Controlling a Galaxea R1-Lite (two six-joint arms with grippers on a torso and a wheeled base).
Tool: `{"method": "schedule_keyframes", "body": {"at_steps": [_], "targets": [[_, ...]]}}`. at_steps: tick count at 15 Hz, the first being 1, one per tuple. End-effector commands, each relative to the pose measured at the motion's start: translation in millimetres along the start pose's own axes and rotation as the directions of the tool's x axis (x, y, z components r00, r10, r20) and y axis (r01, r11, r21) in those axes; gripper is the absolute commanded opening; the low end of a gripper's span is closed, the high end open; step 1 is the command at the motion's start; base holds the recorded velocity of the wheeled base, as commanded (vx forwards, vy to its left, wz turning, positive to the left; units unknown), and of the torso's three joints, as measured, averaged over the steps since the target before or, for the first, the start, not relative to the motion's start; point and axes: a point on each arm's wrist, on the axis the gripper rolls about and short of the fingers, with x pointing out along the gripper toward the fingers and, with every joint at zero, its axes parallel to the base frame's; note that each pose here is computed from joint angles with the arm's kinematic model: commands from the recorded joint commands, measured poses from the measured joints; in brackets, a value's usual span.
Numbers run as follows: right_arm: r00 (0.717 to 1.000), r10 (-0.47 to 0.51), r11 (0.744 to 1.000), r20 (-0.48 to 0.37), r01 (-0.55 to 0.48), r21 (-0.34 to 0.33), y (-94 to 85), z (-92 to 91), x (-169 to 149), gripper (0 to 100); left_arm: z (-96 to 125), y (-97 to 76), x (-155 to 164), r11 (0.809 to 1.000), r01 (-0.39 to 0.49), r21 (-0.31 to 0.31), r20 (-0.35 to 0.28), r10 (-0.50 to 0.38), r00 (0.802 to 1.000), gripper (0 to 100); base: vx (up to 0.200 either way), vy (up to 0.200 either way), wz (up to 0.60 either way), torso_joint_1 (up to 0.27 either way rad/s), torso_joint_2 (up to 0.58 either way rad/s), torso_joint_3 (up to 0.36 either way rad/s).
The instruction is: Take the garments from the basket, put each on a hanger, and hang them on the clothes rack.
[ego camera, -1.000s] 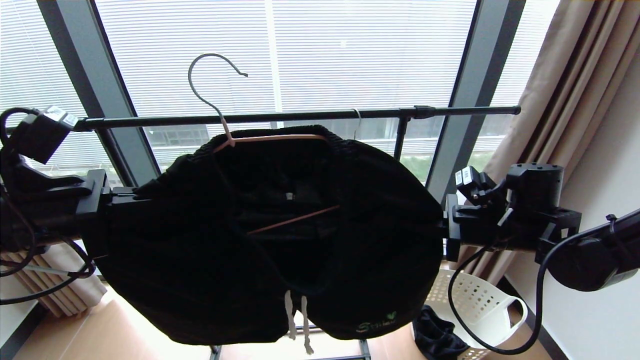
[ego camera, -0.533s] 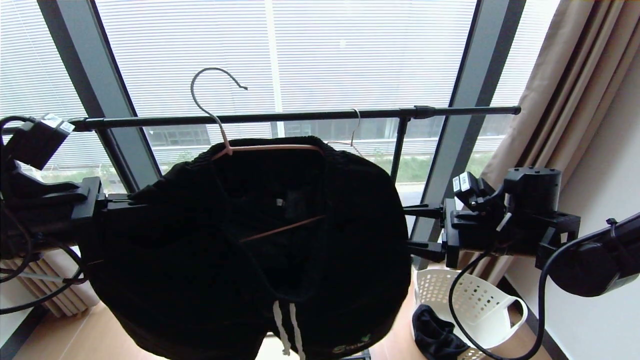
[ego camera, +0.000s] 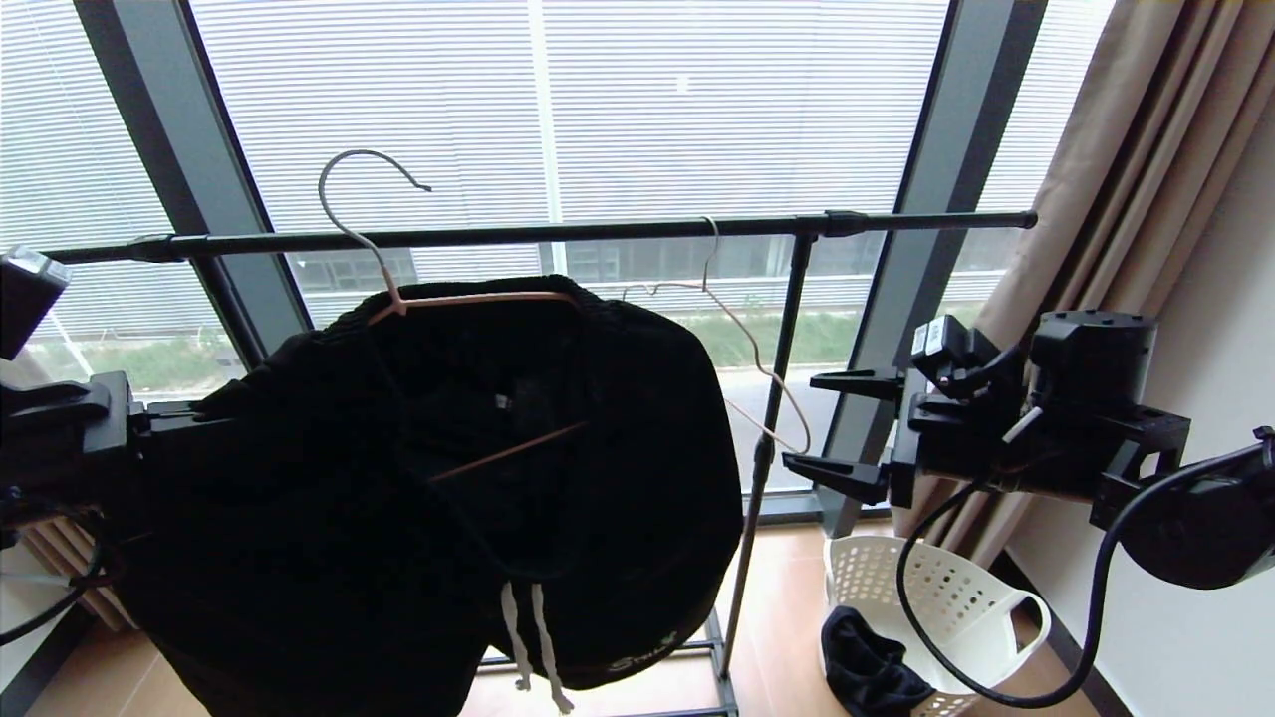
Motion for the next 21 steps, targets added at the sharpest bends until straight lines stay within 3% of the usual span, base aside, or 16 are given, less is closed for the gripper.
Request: {"method": "schedule_keyframes", "body": {"at_steps": [1,6,8,13,16,19,21], "targets": [[1.000,-0.016,1.000,0.015,0.016,-0.023,11.3,13.7,3,100,1,2.7,-1,0.998,-0.056,0.003,-0.009,0.056,0.998,0,0.000,0.000,0.00,0.000,0.00,0.000],[0.989,-0.143,0.990,0.021,0.143,0.017,26.8,36.7,11,100,3,7.5,19,0.988,-0.156,0.011,-0.063,0.157,0.986,0,0.000,0.000,0.00,0.000,0.00,0.000],[0.978,-0.210,0.978,0.009,0.210,0.017,24.7,38.8,13,100,4,9.1,29,0.982,-0.191,0.015,-0.083,0.191,0.978,0,0.000,0.000,0.00,0.000,0.00,0.000],[0.976,-0.217,0.976,0.010,0.217,0.015,23.2,39.3,15,100,5,9.4,45,0.961,-0.277,0.002,-0.120,0.275,0.954,0,0.000,0.000,0.00,0.000,0.00,0.000],[0.976,-0.216,0.976,0.007,0.216,0.015,23.1,38.7,15,100,4,10.5,52,0.959,-0.284,-0.013,-0.132,0.280,0.951,0,0.000,0.000,0.00,0.000,0.00,0.000],[0.977,-0.214,0.977,-0.001,0.214,0.019,22.4,35.9,17,100,-5,14.5,94,0.933,-0.351,-0.078,-0.122,0.340,0.932,0,0.000,0.000,0.00,0.000,0.00,0.000],[0.976,-0.219,0.975,-0.011,0.219,0.022,20.8,32.5,21,100,-11,22.7,109,0.923,-0.376,-0.083,-0.094,0.369,0.925,0,0.000,0.000,0.00,0.000,0.00,0.000]]}}
